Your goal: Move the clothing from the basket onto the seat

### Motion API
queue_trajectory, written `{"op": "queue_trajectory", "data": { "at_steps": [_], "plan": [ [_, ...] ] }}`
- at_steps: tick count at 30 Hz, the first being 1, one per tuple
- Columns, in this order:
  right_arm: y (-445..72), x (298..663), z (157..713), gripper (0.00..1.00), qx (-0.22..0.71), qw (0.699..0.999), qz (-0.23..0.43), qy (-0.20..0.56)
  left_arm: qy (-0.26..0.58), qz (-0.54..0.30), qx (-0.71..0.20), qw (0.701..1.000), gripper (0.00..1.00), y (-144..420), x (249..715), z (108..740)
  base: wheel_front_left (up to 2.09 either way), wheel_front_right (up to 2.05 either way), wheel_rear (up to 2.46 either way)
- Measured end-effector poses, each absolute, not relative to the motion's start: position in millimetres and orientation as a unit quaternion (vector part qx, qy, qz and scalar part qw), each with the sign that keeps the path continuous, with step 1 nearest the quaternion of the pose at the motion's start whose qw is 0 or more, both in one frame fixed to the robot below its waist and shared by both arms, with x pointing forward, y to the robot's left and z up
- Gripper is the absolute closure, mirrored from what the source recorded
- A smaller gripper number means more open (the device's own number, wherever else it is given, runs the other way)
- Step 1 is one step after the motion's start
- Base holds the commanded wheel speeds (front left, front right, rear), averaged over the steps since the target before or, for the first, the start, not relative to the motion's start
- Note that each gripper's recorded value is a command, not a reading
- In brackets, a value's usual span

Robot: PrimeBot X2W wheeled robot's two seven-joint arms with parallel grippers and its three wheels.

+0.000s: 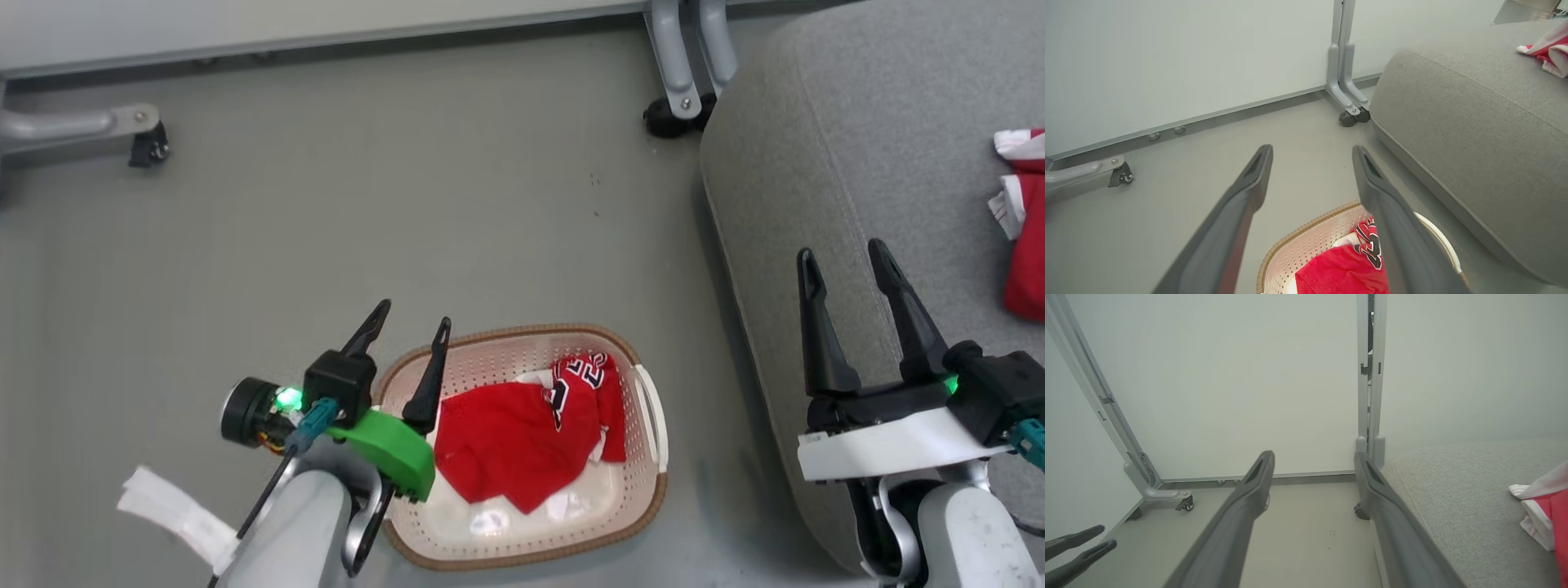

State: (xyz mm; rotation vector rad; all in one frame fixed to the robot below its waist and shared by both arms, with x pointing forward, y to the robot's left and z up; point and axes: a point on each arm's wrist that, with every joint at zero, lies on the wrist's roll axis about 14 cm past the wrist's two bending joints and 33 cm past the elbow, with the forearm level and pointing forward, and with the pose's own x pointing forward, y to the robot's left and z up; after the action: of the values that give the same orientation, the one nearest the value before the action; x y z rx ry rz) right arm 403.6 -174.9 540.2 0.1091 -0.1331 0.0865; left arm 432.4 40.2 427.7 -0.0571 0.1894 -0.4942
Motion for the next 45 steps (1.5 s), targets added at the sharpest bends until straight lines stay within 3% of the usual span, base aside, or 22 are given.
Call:
{"op": "queue_trajectory", "data": {
  "at_steps": [20,29,45],
  "plan": [
    [-191,475,450,0.0,0.065,0.998,0.021,-0.015,0.308,-0.398,-0.038,0.863,0.0,-64,442,258,0.0,0.0,0.0],
    [-207,473,404,0.0,0.063,0.997,-0.004,0.039,0.367,-0.441,-0.055,0.817,0.0,-94,428,200,0.0,0.0,0.0],
    [-237,458,378,0.0,0.053,0.994,-0.049,0.082,0.465,-0.467,-0.028,0.751,0.0,-108,404,119,0.0,0.0,0.0]
  ]
}}
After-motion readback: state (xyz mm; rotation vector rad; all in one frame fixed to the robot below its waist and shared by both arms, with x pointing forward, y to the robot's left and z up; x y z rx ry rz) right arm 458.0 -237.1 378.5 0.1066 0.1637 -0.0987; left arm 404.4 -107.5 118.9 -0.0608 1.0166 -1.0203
